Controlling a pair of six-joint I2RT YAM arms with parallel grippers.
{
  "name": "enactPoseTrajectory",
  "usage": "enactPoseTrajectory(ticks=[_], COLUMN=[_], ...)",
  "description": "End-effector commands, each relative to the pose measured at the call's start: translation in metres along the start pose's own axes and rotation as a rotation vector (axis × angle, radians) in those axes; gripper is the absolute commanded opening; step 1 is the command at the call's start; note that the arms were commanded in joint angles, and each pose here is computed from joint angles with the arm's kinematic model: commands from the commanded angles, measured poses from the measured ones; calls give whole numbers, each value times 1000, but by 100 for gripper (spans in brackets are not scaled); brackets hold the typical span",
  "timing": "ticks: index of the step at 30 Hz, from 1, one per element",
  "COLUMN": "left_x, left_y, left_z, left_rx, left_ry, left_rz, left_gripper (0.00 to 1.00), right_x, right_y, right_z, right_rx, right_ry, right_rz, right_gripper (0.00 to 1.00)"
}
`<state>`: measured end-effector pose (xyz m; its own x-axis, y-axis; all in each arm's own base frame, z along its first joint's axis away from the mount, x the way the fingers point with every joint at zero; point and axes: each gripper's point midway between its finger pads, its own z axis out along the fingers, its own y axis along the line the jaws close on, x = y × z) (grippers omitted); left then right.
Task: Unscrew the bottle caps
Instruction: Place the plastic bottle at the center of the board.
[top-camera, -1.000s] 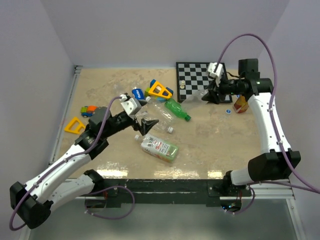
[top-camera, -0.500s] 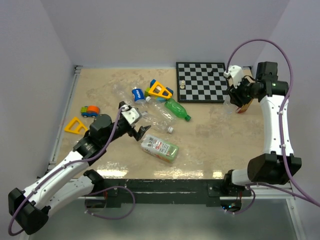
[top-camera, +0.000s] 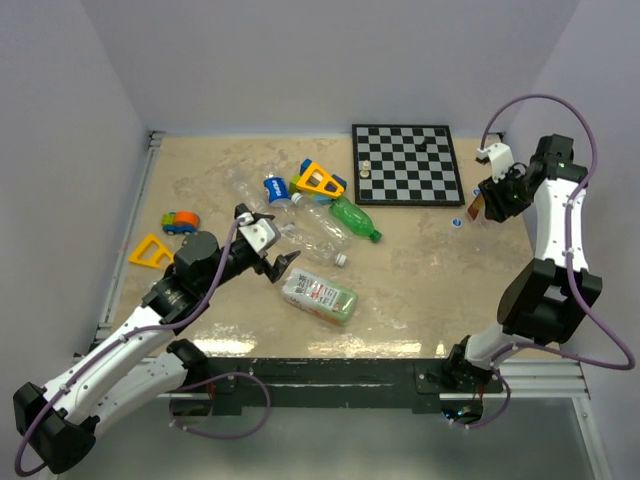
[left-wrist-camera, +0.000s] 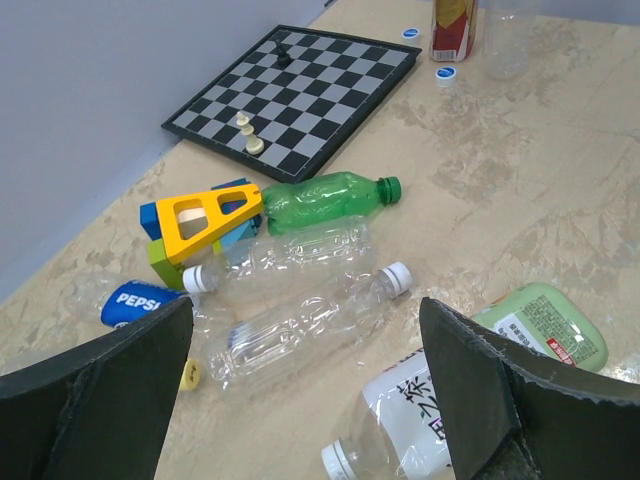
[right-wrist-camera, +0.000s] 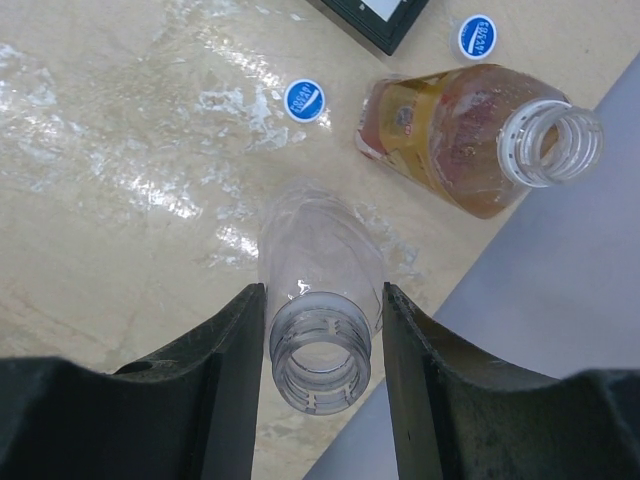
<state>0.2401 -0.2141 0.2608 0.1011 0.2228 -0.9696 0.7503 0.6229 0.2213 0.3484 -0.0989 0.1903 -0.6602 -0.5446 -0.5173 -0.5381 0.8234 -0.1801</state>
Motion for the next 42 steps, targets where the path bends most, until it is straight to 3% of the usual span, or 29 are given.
enactPoseTrajectory(ticks=[1,6,16,23,42], left_x=[-9,-9,-7,-7,-8], left_y=[2,2,1,1,0], left_z=[-1,-1,0,0,-1], left_rx=[-4,0,2,5,7], left_ry=[-39,-38,-34,-35,-38], left_rz=[14,16,14,17,18], left_gripper=[100,100,100,100,100], right_x=[0,7,10,13,16], right_y=[-20,-24,-18,-15,-7], right_z=[1,12,14,13,11], right_rx=[42,39,18,15,-14], right_ry=[-29,-18,-19,-17,-13], right_rz=[0,4,-6,-4,-17], right_gripper=[8,21,59,64,64])
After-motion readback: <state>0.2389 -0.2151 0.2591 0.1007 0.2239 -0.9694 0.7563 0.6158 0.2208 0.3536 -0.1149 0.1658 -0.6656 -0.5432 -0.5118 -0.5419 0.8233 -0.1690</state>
